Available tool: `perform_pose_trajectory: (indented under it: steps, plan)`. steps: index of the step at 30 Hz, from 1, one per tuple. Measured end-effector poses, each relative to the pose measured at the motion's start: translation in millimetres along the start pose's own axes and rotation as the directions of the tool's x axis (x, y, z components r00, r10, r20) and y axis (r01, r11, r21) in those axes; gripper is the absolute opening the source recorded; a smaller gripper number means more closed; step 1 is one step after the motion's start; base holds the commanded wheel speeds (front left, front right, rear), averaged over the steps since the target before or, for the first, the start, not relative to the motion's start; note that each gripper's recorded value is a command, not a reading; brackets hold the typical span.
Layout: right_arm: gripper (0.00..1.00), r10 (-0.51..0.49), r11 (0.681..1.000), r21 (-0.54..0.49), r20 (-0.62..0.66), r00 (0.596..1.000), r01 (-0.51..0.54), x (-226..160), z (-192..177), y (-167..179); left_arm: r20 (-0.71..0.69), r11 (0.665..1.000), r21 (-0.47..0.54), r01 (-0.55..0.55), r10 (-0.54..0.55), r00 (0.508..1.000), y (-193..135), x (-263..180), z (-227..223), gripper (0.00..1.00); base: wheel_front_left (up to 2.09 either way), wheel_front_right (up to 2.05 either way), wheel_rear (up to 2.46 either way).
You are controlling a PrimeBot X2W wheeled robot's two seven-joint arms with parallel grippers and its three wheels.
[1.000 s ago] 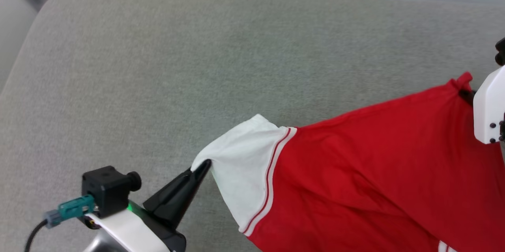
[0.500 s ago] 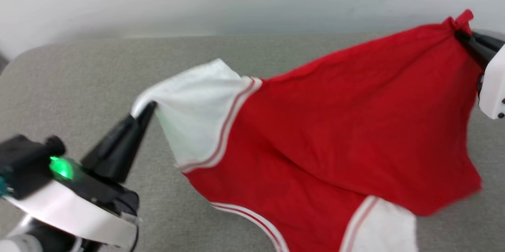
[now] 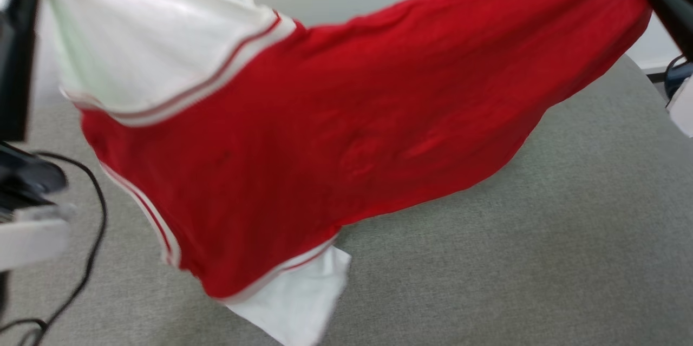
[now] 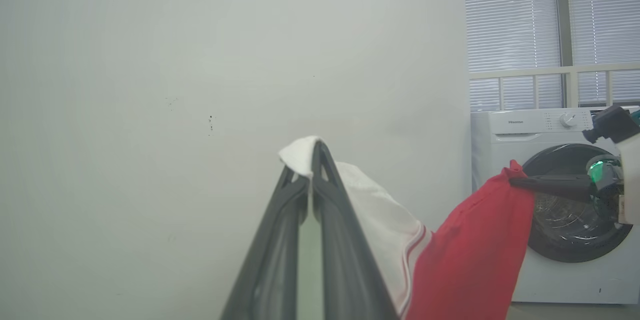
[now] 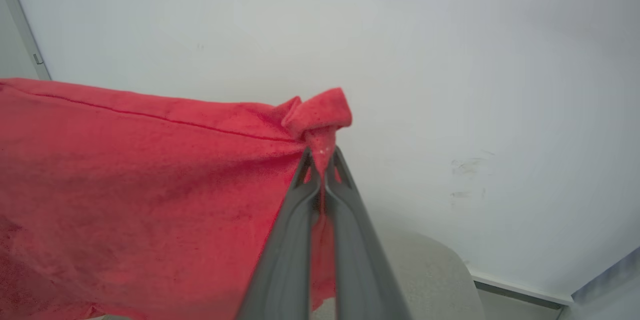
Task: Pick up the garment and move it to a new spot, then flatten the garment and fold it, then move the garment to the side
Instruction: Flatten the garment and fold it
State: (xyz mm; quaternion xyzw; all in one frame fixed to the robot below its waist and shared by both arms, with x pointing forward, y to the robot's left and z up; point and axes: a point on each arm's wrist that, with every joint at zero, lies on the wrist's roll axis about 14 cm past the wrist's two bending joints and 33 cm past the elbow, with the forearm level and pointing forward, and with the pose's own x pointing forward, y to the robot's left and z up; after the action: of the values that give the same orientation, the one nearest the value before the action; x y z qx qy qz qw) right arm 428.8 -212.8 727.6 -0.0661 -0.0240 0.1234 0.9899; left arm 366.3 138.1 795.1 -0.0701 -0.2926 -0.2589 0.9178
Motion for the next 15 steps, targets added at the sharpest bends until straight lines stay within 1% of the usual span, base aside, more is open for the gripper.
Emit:
perform_pose_trajectory:
  steps: [7, 11, 15]
  plan:
    - [0.0, -0.024, 0.999, 0.027, 0.108, 0.994, 0.021, -6.5, 27.3, -7.8, 0.174, 0.998, 0.06, 0.004, -0.014, 0.985, 8.7, 30.5, 45.1, 0.0, 0.0, 0.0, 0.0]
    - [0.0, -0.041, 0.998, 0.048, 0.175, 0.984, 0.033, -2.2, 42.4, -14.3, 0.224, 0.995, 0.097, 0.002, -0.024, 0.974, 17.6, 48.1, 56.9, 0.0, 0.0, 0.0, 0.0]
    - [0.0, -0.058, 0.997, 0.053, 0.211, 0.976, 0.048, 10.6, 48.0, -21.9, 0.226, 0.994, 0.112, 0.01, -0.035, 0.974, 29.6, 69.8, 53.1, 0.0, 0.0, 0.0, 0.0]
